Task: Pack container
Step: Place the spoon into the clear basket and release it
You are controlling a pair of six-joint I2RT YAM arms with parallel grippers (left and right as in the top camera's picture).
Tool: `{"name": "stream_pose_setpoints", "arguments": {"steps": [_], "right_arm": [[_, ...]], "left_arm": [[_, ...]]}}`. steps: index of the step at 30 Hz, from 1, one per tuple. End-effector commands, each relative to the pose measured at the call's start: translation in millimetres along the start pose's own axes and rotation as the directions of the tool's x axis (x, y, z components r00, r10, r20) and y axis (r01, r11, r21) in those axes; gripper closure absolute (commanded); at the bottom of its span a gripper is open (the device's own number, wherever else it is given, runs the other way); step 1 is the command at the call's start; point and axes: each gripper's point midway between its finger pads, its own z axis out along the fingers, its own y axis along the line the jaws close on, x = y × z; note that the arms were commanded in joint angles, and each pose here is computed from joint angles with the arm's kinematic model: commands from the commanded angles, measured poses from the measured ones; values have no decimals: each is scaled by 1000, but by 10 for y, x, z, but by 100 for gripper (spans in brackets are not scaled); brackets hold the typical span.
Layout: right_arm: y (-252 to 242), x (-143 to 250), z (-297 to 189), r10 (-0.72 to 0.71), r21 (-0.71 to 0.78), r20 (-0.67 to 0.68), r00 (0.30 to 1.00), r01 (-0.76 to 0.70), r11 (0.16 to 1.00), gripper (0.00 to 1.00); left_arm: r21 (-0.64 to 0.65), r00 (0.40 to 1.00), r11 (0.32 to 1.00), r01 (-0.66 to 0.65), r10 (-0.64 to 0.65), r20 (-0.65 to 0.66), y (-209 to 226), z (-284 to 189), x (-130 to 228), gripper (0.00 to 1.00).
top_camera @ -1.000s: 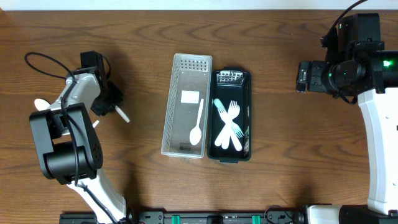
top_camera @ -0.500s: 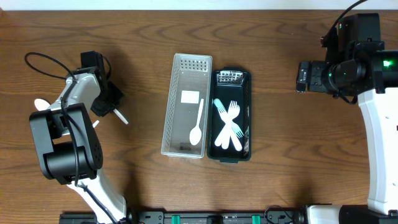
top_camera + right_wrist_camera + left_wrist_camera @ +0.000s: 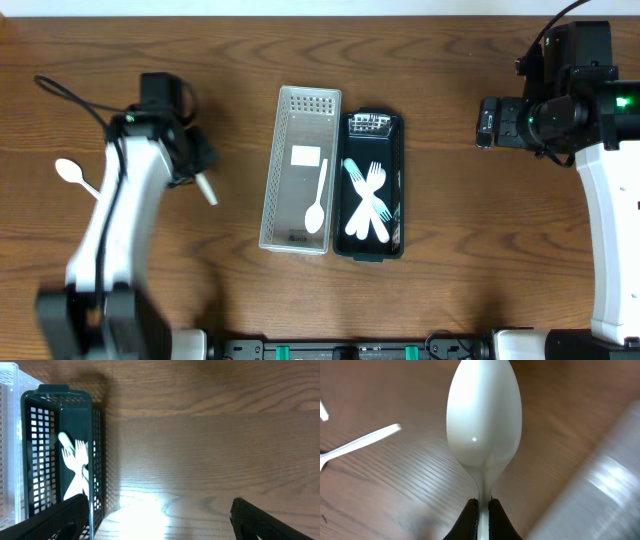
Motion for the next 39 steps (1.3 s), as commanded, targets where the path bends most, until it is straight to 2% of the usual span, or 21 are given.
{"name": "stream_pose_setpoints", "arguments": {"steps": [1, 5, 11, 19, 24, 25, 26, 27, 29, 31, 36, 39], "right_arm": [[-14, 1, 2, -10, -1, -1, 1000, 10, 1000, 7], [-14, 2, 2, -9, -1, -2, 1000, 9, 1000, 7], [-14, 2, 2, -10, -1, -2, 1000, 10, 1000, 6], [-14, 3, 2, -10, -1, -2, 1000, 10, 1000, 6], [-14, 4, 2, -10, -1, -3, 1000, 10, 1000, 6], [-14, 4, 2, -10, -1, -3, 1000, 10, 1000, 6], [-15, 4, 2, -10, -1, -3, 1000, 10, 1000, 6], [-14, 4, 2, -10, -1, -3, 1000, 10, 1000, 6], [-15, 4, 2, -10, -1, -3, 1000, 10, 1000, 6], [-15, 5, 2, -10, -1, -3, 1000, 10, 1000, 6], [-16, 12, 2, -10, 0, -6, 1000, 10, 1000, 6], [-16, 12, 2, -10, 0, -6, 1000, 10, 1000, 6]], "left_arm": [[82, 984, 982, -169, 162, 78, -369, -422, 218, 94], [166, 931, 920, -355, 333, 150, -870, -716, 591, 94], [94, 848, 848, -522, 505, 163, -1234, -545, 888, 94], [18, 814, 814, -581, 581, -6, -1386, 223, 1128, 94], [-2, 811, 811, -585, 584, -45, -1352, 364, 1156, 94], [1, 807, 808, -590, 589, -40, -1356, 348, 1150, 72], [4, 799, 799, -601, 601, -34, -1359, 328, 1143, 46], [7, 790, 791, -612, 612, -26, -1362, 300, 1134, 30], [17, 776, 776, -631, 631, -3, -1372, 212, 1105, 17], [27, 770, 769, -639, 638, 36, -1390, 72, 1052, 0], [2, 775, 788, -615, 604, 186, -1312, -583, 759, 2], [-26, 814, 857, -515, 498, 300, -1056, -1051, 470, 2]]}}
